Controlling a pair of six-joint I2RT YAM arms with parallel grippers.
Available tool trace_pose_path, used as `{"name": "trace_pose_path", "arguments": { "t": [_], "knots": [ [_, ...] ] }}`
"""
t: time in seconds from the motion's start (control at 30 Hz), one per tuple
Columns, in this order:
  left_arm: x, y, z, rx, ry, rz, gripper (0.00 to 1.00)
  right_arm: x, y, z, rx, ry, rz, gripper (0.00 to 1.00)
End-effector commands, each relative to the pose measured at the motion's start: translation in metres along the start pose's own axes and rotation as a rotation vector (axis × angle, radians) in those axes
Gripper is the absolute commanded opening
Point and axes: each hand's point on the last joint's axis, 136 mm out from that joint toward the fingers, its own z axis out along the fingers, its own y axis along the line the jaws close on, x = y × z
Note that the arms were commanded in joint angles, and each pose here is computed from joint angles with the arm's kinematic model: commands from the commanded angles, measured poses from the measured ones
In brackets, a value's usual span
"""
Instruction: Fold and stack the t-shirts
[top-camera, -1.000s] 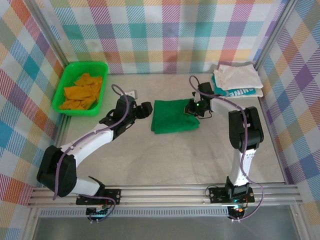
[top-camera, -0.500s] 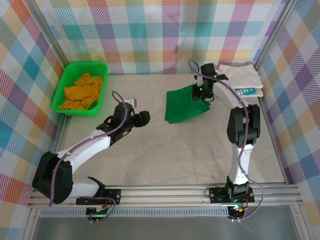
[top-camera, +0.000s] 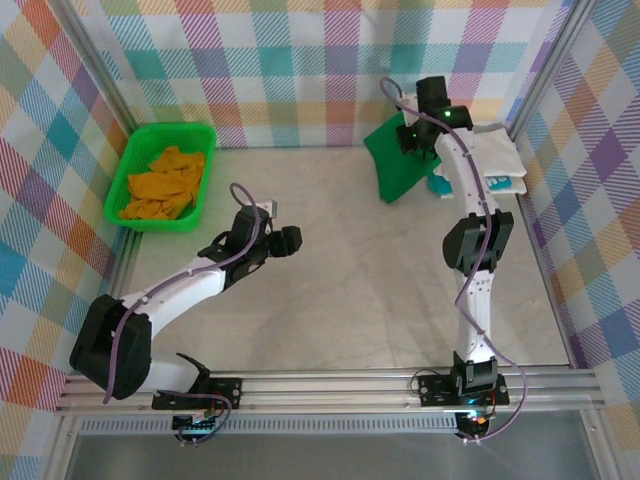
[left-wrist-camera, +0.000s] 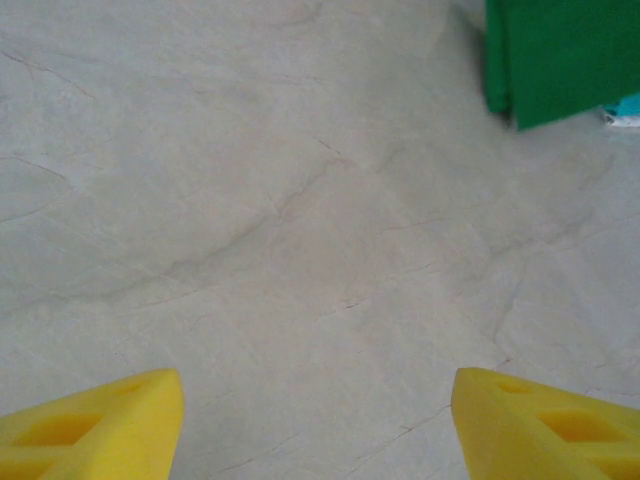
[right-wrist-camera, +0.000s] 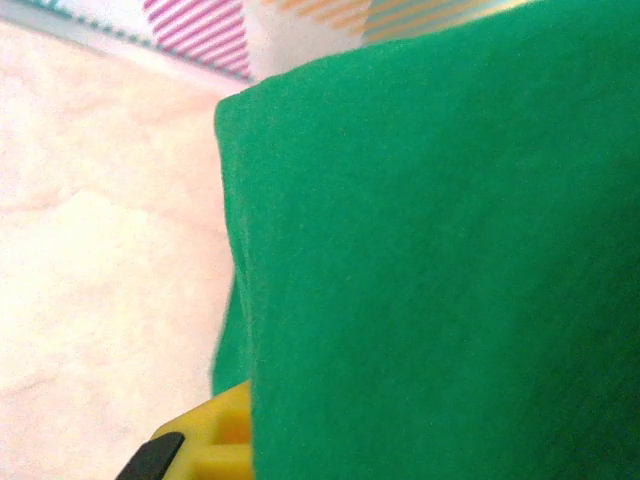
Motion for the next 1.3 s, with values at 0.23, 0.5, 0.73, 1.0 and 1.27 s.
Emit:
{"name": "trace_pose_path", "arguments": {
  "t": [0.23,0.5,0.73,1.0,1.27],
  "knots": [
    [0.001,-0.007,-0.001,0.013,0.024,0.017,0.7,-0.02,-0.073,-0.013,0.098,-0.12,-0.122,0.0],
    [0.005,-0.004,0.0,-0.003,0.047,0.031,0.7,-0.011,-0.124,-0.007,0.174,-0.128,-0.164,0.0],
    [0.005,-0.004,0.005,-0.015,0.068,0.047,0.7,-0.001,-0.172,-0.003,0.254,-0.14,-0.135,0.0],
    [0.001,-0.006,0.003,-0.021,0.075,0.064,0.7,0.02,-0.217,0.019,0.415,-0.071,-0.169,0.0],
    [-0.005,-0.005,-0.003,-0.044,0.074,0.076,0.71,0.034,-0.268,0.038,0.575,-0.069,-0.18,0.0]
  ]
}}
